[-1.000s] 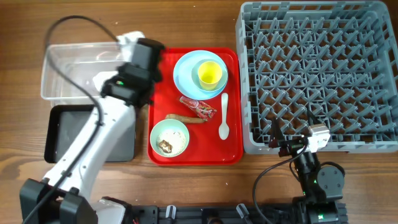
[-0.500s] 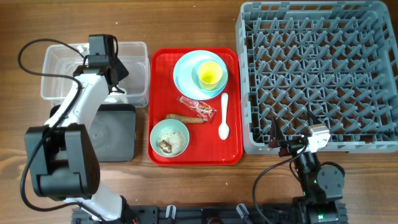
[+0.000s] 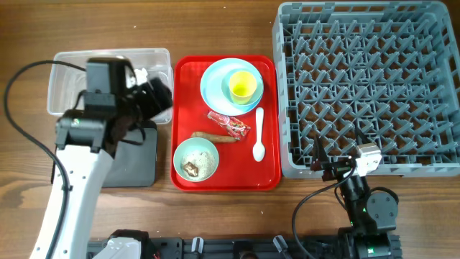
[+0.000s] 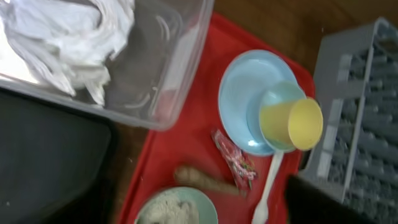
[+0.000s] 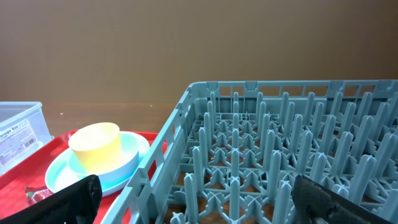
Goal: Sort waste into correct bins and load items into the dishwasher rack
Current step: 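Reach the left gripper to the red candy wrapper and grasp it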
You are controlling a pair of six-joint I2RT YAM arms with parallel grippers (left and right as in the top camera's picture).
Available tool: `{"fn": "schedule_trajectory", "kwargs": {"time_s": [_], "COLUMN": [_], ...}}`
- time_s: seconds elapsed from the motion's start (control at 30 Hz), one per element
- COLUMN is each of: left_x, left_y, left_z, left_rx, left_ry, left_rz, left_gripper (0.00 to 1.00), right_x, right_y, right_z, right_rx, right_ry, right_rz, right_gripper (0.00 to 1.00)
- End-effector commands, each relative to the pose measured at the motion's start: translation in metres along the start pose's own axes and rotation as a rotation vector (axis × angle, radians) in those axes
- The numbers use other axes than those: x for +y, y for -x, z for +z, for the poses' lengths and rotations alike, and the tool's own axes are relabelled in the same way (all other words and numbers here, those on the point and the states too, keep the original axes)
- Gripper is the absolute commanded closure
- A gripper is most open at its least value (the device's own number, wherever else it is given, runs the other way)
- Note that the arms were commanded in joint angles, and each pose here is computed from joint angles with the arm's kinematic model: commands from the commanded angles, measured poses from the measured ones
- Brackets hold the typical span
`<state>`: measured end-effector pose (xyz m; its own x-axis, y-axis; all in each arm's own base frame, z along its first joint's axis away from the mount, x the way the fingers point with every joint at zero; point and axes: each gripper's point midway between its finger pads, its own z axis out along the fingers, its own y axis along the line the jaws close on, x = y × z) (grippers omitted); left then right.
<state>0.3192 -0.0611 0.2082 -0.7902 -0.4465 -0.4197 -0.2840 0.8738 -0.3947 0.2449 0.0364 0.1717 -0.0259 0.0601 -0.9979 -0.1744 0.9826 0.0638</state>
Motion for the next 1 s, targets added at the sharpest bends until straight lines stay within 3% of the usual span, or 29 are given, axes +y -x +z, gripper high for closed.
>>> {"fn": "schedule_trajectory", "kwargs": {"time_s": [0.0,0.17,0.33,0.4,0.43,0.6,0.7,0.77,0.97], "left_x": [-0.031,-0.081,-0.118,-0.129,-0.133,-0.125,-0.117,-0.108,-0.081], "left_y": [-0.040,-0.094,-0.122,-0.124,-0.127,-0.141,-0.155,-0.156,-0.138], "left_z": [-0.001,0.013,0.018,0.019,0.022,0.054,0.078,0.093,0.118], "left_rx": [0.136,0.289,0.311,0.300,0.298,0.286,0.295,0.281,0.167], "left_ry": [-0.096,-0.206,-0.287,-0.313,-0.308,-0.125,-0.024,0.043,0.200], "left_rz": [0.064,0.197,0.321,0.334,0.313,0.140,0.100,0.065,-0.084], "left_gripper": [0.96,0.96,0.70,0.87,0.88,0.84,0.60,0.51,0.49], "right_x": [-0.003,-0.003,-0.002,-0.002,-0.002,-0.002,-0.002,-0.003,-0.003], "right_y": [0.002,0.002,0.002,0.002,0.002,0.002,0.002,0.002,0.002], "right_z": [0.000,0.000,0.000,0.000,0.000,0.000,0.000,0.000,0.000], "right_rx": [-0.011,-0.011,-0.011,-0.011,-0.011,-0.011,-0.012,-0.011,-0.011], "right_ry": [-0.013,-0.013,-0.013,-0.013,-0.013,-0.013,-0.013,-0.013,-0.013], "right_rz": [-0.009,-0.009,-0.009,-0.008,-0.009,-0.009,-0.009,-0.009,-0.008], "right_gripper": [0.00,0.00,0.00,0.00,0.00,0.00,0.00,0.00,0.00]}}
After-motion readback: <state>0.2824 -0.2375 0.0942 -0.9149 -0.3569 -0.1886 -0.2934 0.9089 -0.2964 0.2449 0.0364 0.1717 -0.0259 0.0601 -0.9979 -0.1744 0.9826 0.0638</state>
